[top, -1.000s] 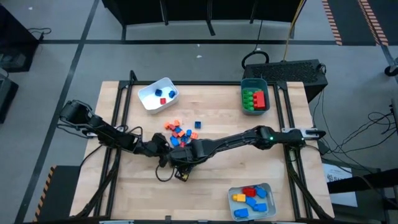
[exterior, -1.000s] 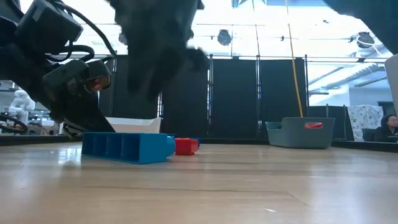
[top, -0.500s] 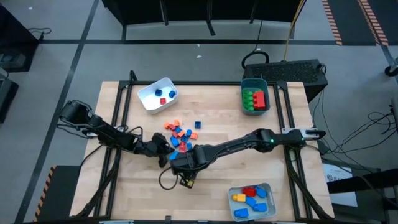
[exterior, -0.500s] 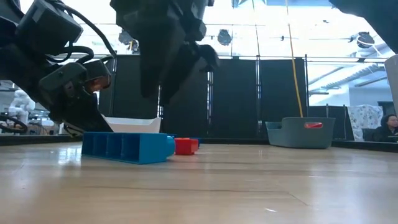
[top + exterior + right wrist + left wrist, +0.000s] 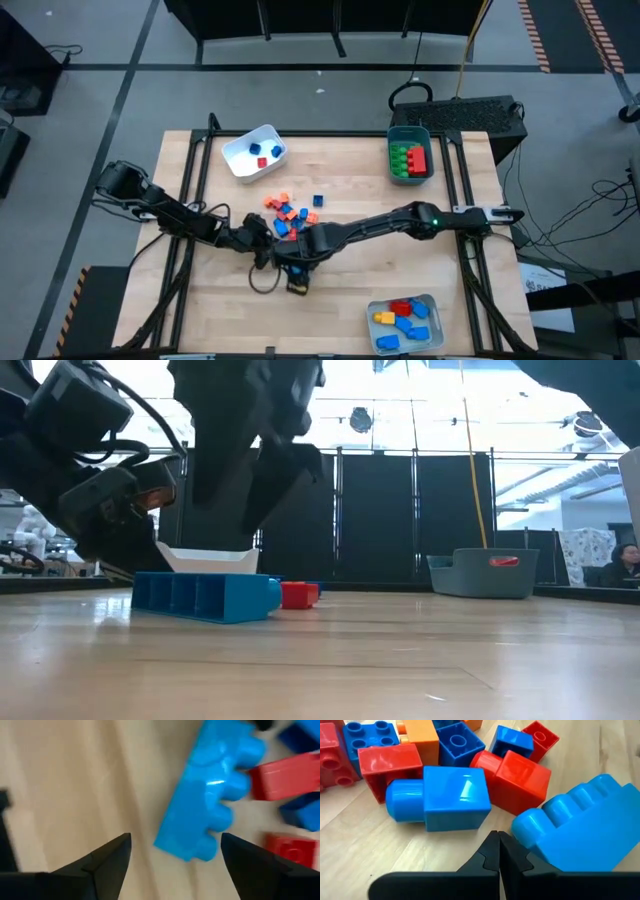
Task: Sort blocks by size
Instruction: Put the large 4 stud blue game piece into the blue bin
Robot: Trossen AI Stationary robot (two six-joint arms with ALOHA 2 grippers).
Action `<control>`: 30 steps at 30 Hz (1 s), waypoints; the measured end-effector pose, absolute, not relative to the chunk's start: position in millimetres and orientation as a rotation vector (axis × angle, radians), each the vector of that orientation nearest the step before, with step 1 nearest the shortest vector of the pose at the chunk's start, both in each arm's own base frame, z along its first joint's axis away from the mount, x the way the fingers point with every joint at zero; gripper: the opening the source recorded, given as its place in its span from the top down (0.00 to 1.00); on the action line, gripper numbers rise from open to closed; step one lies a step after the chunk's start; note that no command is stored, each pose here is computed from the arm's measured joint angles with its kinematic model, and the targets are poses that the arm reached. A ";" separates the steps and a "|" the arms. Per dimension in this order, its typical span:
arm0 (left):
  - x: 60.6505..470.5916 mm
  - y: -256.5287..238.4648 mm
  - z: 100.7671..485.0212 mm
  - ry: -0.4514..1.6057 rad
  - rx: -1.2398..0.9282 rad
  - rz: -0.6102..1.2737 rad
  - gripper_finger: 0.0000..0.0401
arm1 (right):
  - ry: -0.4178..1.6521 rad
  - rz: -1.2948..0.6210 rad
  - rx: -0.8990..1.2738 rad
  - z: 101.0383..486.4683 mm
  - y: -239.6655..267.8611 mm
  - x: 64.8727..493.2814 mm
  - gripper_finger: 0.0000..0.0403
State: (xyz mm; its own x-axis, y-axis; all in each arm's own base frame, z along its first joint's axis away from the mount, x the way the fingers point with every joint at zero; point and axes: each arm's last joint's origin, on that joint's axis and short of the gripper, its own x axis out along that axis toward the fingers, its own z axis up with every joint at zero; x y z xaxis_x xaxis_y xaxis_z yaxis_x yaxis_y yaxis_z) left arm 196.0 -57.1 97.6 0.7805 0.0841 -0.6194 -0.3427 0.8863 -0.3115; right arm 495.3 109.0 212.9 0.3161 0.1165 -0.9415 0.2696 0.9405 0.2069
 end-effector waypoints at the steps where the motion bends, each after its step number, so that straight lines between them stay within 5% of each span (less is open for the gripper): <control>1: 195.8 -57.0 97.4 0.640 -0.427 0.239 1.00 | 1.251 -0.125 0.373 212.2 105.6 496.2 0.27; 14: 194.8 -56.7 96.3 0.653 -0.422 0.243 1.00 | 1.189 -0.353 0.292 184.5 107.4 503.9 0.29; 30: 192.3 -56.6 93.5 0.700 -0.415 0.239 1.00 | 1.231 -0.222 0.422 172.3 105.7 511.8 0.29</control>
State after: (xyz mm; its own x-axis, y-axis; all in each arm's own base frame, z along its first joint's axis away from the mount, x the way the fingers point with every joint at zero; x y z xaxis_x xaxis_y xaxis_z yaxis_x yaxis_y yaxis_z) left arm 192.3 -56.6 93.5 0.7425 0.0745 -0.6657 -0.3479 0.8922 -0.2882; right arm 511.8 105.7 172.3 0.3248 0.0615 -0.9438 0.3870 0.9019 0.1919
